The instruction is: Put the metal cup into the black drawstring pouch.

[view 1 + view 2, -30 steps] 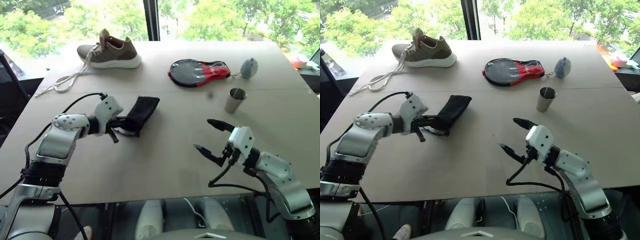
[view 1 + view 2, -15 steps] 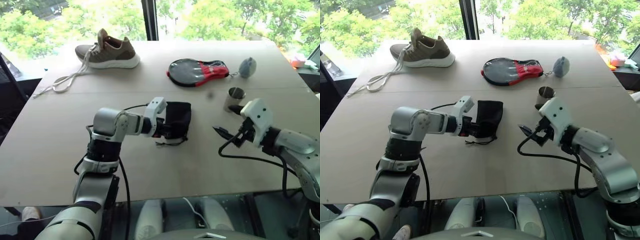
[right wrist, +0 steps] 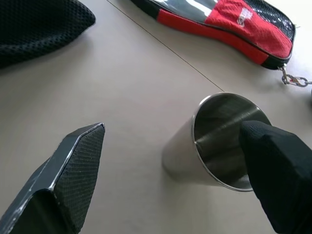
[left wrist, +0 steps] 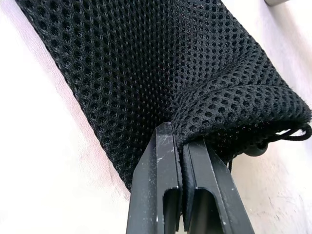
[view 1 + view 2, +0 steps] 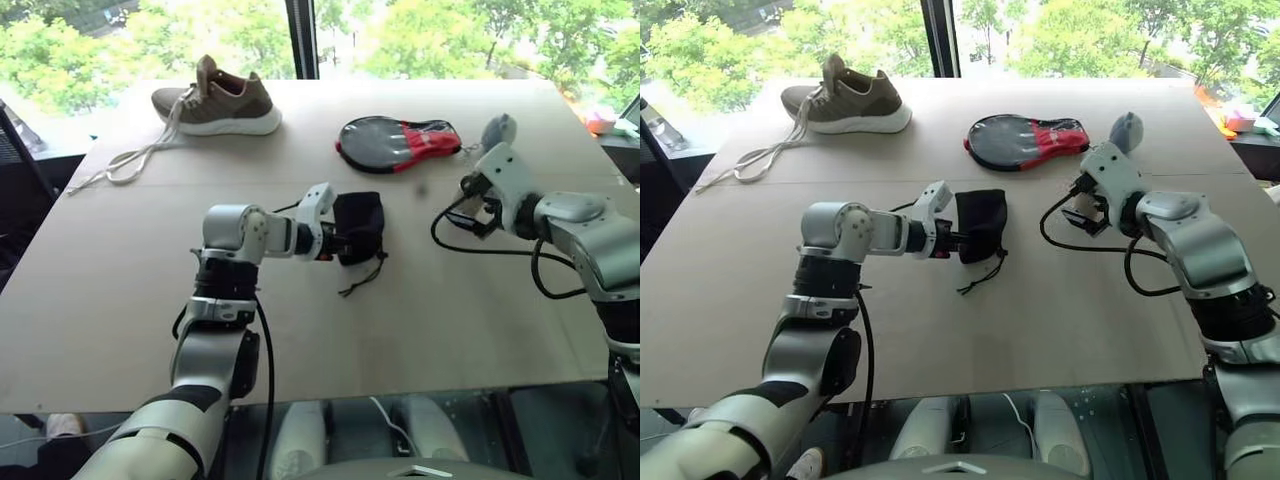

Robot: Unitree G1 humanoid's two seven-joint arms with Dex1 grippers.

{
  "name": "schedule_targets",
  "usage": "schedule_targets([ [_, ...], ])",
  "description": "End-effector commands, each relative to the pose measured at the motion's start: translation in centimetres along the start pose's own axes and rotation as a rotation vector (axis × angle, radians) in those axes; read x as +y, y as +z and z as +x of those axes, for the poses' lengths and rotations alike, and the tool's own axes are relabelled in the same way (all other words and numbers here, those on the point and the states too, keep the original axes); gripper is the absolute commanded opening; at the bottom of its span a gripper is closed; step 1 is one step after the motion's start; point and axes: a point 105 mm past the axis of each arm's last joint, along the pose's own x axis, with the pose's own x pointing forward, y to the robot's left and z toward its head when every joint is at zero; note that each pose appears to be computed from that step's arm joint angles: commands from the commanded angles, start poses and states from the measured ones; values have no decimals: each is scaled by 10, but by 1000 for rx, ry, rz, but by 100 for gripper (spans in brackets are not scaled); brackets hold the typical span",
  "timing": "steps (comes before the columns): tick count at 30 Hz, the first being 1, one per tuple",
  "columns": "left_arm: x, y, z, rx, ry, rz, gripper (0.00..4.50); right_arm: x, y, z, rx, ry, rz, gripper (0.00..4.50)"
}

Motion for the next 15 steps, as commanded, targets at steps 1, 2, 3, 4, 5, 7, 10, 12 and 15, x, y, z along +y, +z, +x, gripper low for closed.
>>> schedule_targets([
  [1, -4, 10, -2, -42, 2, 28, 3, -8, 10, 1, 7, 1, -55, 450],
  [2, -4, 9, -2, -43, 5, 31, 3, -7, 10, 3, 17, 17, -68, 450],
  [3, -4, 9, -2, -44, 10, 35, 3, -6, 10, 4, 29, 32, -77, 450],
  [4, -3, 8, -2, -48, 19, 49, 0, -5, 9, 6, 42, 52, -83, 424],
  [5, -2, 8, -1, -50, 27, 64, 0, -4, 8, 8, 54, 68, -89, 394],
  [7, -3, 7, 0, -52, 28, 76, 0, -2, 4, 14, 86, 104, -115, 325],
  [10, -3, 6, 1, -58, 29, 83, 0, -6, -4, 23, 123, 111, -147, 167],
  [12, -3, 6, 1, -59, 35, 89, 0, -10, -5, 24, 128, 105, -164, 65],
  [15, -2, 4, 1, -54, 32, 67, 0, -11, 0, 16, 84, 107, -203, 5],
])
